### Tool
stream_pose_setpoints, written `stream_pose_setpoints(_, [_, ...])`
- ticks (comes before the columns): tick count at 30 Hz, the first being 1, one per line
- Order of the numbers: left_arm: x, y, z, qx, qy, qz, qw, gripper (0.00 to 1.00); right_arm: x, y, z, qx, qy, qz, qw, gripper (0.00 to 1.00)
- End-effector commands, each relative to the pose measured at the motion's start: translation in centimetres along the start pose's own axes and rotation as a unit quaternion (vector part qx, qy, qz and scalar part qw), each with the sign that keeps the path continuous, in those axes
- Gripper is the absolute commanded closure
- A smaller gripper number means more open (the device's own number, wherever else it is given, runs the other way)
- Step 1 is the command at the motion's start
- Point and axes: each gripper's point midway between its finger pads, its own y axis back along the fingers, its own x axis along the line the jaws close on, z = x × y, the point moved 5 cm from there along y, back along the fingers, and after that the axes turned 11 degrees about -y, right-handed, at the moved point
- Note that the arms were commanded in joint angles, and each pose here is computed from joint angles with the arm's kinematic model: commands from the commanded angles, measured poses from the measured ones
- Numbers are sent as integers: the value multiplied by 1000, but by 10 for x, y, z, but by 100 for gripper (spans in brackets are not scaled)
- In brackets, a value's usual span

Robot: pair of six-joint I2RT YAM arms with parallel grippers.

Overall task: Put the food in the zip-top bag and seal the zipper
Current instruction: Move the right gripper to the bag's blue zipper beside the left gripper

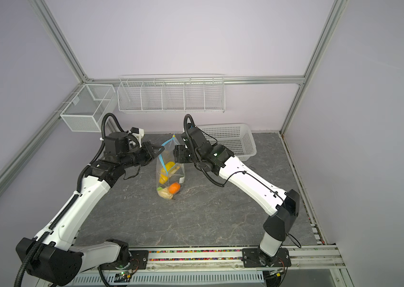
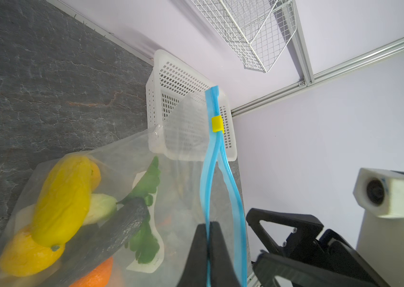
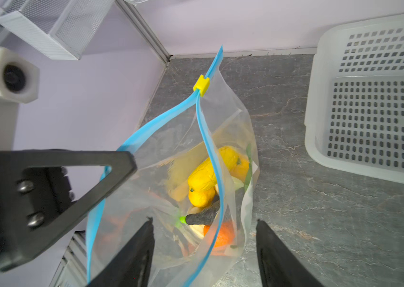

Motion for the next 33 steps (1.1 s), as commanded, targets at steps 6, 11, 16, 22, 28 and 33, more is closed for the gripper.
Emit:
stream_pose_setpoints(6, [-6,7,3,-21,-21,-4,1000,100,0,-13,-4,2,73,-76,994,55])
stream_pose_setpoints(11, [-4,8,0,-21,-22,-3,1000,100,0,-21,-5,2,78,-81,994,74])
stream_pose_setpoints(16, [-5,8,2,-25,-25,-5,999,100,1,-28,0,2,81,-90,993,88])
stream_pose_setpoints(22, [-12,19,13,-40,-17,-12,999,100,24,-37,5,35,48,-20,998,93])
stream_pose_setpoints(28, [-4,59,31,-100,-15,22,995,100,52,-32,5,51,29,39,998,93])
stream_pose_setpoints(33, [0,77,33,-119,-14,37,992,100,67,-39,1,56,13,76,995,93])
